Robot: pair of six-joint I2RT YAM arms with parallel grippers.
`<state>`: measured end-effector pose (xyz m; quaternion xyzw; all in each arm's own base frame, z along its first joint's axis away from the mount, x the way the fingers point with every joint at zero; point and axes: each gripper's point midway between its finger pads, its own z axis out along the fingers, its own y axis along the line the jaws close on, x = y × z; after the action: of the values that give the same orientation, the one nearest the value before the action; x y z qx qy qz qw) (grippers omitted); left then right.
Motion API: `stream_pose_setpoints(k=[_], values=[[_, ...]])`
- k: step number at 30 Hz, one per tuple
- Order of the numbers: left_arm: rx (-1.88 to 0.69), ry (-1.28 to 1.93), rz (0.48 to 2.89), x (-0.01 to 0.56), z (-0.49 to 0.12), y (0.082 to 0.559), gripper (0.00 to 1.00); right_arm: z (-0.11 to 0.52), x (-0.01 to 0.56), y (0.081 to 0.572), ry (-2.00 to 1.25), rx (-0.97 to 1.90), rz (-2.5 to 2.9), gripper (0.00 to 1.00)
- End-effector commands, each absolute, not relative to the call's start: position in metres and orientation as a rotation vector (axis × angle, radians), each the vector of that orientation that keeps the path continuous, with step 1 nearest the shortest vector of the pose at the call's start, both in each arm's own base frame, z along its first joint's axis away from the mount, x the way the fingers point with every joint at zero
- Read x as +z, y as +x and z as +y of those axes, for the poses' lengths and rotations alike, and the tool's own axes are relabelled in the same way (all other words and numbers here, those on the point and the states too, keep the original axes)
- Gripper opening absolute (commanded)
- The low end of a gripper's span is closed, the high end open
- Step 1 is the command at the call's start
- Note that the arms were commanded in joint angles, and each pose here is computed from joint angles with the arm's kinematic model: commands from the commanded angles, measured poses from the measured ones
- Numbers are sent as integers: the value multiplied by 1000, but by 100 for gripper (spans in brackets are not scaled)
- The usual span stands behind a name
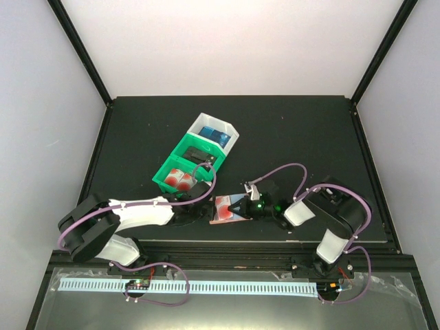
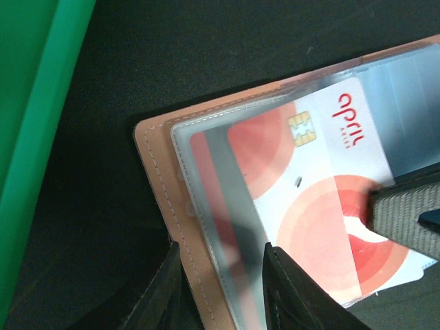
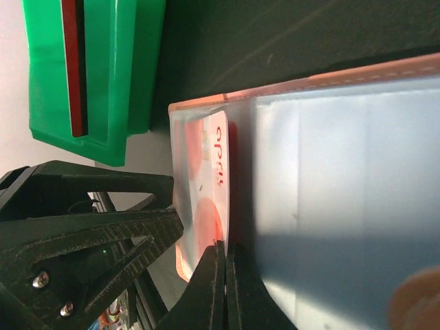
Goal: Put the credit cards into the card holder
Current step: Insert the credit card into the card holder.
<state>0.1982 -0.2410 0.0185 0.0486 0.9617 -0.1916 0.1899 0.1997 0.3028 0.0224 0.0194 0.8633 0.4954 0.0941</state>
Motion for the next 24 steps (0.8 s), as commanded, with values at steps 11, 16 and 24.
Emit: stream_pose_setpoints(k=[11,16,24], values=[[-521,134,2760,4,-230,179,38,303,19,198,18,1266,2635,32],[-551,135,2747,9,-233,179,39,296,25,199,-13,1113,2657,48],[-604,161,2754,7,-238,174,39,312,13,188,-77,1035,2738,46]])
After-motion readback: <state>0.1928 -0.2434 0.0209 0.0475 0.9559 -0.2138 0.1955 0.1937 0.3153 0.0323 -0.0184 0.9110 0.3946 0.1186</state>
